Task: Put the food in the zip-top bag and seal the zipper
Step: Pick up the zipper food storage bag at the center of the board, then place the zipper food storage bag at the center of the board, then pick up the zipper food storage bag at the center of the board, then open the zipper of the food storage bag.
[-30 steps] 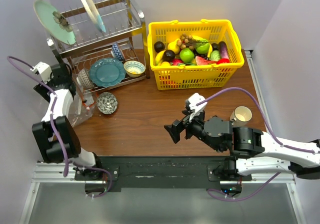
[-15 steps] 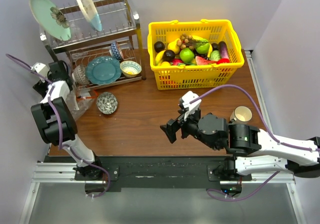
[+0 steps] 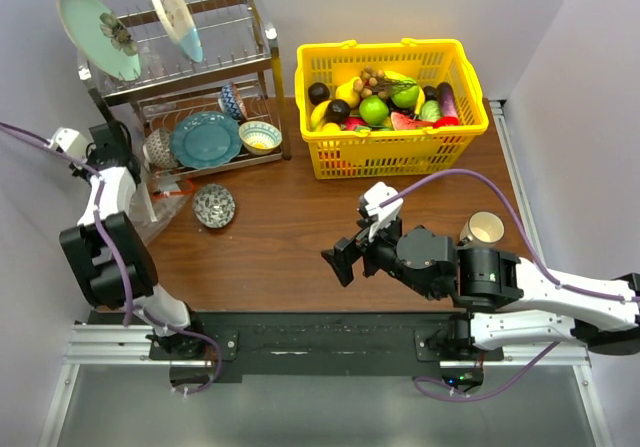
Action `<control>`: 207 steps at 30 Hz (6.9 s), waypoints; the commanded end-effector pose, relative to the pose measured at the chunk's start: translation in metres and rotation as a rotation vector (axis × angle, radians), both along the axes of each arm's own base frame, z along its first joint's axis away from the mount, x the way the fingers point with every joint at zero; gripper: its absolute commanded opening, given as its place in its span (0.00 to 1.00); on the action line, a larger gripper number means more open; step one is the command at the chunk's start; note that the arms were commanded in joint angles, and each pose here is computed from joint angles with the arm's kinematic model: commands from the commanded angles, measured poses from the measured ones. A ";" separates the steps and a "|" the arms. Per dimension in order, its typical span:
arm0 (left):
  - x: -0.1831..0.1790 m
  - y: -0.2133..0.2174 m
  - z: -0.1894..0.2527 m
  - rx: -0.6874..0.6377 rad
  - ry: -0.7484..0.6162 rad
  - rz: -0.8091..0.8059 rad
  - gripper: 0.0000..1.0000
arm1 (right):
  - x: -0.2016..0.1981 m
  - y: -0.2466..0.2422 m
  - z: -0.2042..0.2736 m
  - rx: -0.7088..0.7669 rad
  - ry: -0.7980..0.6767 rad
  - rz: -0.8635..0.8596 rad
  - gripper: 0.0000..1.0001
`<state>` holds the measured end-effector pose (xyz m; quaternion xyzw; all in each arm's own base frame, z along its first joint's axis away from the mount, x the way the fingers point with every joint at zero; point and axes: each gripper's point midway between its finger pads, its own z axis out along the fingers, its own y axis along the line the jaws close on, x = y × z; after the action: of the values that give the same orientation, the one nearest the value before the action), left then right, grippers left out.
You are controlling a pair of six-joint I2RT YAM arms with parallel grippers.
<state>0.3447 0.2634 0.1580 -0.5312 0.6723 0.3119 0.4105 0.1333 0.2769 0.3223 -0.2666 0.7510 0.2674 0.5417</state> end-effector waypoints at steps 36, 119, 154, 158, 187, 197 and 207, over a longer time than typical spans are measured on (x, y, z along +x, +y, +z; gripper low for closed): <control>-0.017 -0.287 0.241 -0.367 -0.959 -1.063 0.00 | 0.018 -0.025 0.023 0.041 -0.055 -0.142 0.98; -0.017 -0.498 -0.027 -0.229 0.059 -1.339 0.00 | 0.040 -0.026 -0.078 0.027 0.249 -0.351 0.98; -0.132 -0.508 0.052 -0.497 -0.417 -1.843 0.00 | 0.095 0.055 -0.077 0.255 0.308 -0.405 0.55; -0.134 -0.507 0.054 -0.498 -0.427 -1.849 0.00 | 0.102 0.042 -0.079 0.236 0.291 -0.472 0.50; -0.143 -0.512 0.067 -0.504 -0.517 -1.915 0.00 | 0.112 0.064 -0.102 0.253 0.400 -0.430 0.40; -0.136 -0.497 0.052 -0.462 -0.436 -1.833 0.00 | 0.113 0.056 -0.095 0.249 0.401 -0.428 0.00; -0.113 -0.476 0.056 -0.338 -0.283 -1.696 0.26 | 0.095 0.064 -0.107 0.245 0.453 -0.322 0.00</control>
<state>0.2193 -0.2177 0.1950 0.0610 0.8201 -0.3053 0.4802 0.2374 0.3348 0.2018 0.0025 0.8590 0.2771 0.4305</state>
